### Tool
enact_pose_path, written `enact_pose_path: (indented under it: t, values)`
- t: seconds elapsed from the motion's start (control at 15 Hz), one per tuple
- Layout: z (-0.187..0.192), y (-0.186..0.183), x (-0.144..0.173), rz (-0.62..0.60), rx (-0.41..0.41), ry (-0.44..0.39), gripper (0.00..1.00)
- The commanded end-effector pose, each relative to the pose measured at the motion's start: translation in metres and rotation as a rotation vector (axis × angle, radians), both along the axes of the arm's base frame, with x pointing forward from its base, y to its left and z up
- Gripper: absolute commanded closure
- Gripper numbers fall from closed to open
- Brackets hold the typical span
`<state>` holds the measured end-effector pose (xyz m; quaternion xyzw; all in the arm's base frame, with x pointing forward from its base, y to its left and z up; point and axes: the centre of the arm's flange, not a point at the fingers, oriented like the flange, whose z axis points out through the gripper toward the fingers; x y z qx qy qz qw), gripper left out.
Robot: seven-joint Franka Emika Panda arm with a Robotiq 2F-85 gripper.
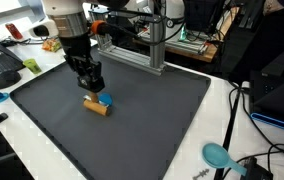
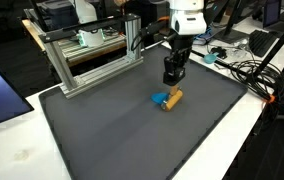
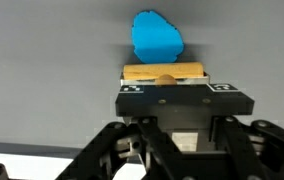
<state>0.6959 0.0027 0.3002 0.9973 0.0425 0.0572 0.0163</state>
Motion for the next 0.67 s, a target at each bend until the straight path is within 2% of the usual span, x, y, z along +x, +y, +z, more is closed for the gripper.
enact_pose_path:
  t: [0.0,0.13,0.4,0.6]
  values:
    - [0.004,-0.01,-0.007,-0.075,-0.01,-0.056,0.78]
    - [0.027,-0.016,-0.012,-0.126,-0.013,-0.105,0.78]
    - [0.078,-0.027,-0.036,-0.126,-0.015,-0.03,0.78]
    - [0.121,-0.023,-0.071,-0.087,-0.027,0.019,0.78]
